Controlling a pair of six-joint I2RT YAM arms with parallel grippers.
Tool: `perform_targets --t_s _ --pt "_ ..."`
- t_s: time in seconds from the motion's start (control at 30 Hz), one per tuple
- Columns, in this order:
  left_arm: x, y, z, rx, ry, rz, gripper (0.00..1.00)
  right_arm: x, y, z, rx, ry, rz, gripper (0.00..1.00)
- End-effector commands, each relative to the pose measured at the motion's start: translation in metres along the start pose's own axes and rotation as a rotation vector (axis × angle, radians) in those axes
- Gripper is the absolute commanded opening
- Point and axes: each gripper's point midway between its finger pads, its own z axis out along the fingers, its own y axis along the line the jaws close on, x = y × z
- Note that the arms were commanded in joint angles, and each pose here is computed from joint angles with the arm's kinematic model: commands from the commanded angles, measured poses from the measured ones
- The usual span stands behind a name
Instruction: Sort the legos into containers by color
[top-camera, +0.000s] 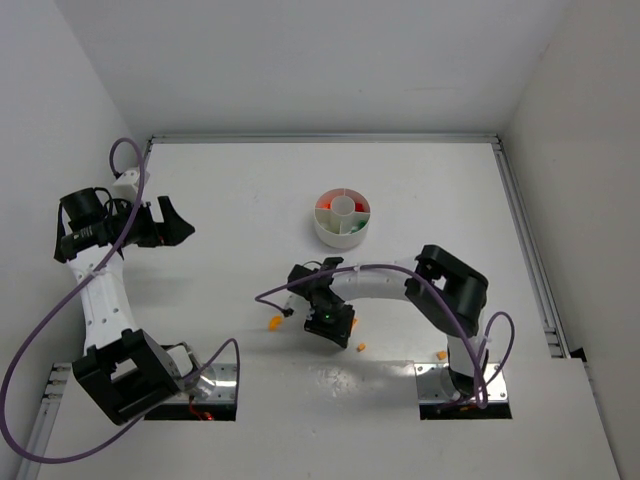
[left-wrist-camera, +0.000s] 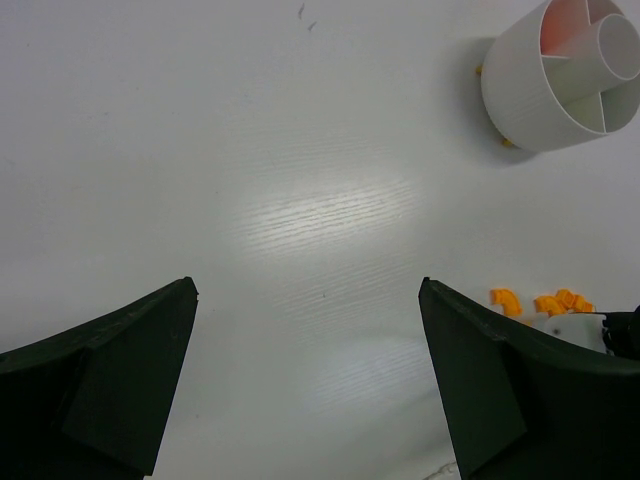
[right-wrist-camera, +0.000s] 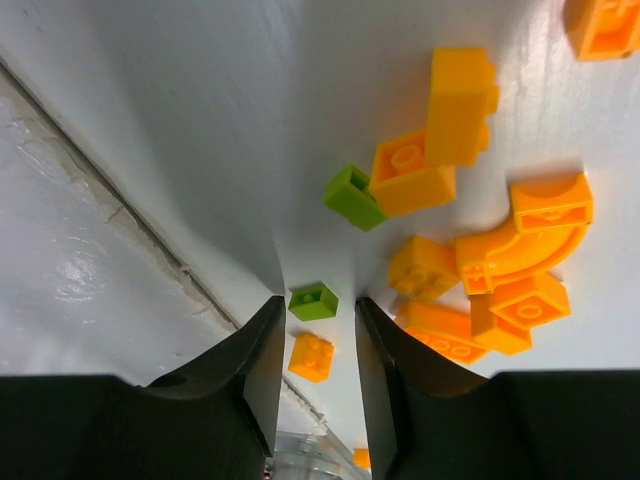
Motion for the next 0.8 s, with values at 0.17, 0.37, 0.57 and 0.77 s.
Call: perform_targets --t_s 0.17,0.37,0.57,0.77 --pt "-0.008 0.000 -0.004 -0.001 -0.021 0.025 0.99 0.013 0.000 0.025 0.072 0.023 -0.046 0.34" --pt "-0.006 -0.001 -0.004 -0.001 -0.021 0.025 0.99 0.013 -0.002 0.034 0.103 0.040 -0.064 0.31" --pt "-0.003 -0.002 -0.005 -0.001 -0.021 0.025 0.99 0.007 -0.002 0.040 0.128 0.048 -0.062 0.30" --pt "-0.003 0.000 -0.005 -0.010 -0.018 0.025 0.99 -0.004 0.000 0.044 0.129 0.042 -0.052 0.31"
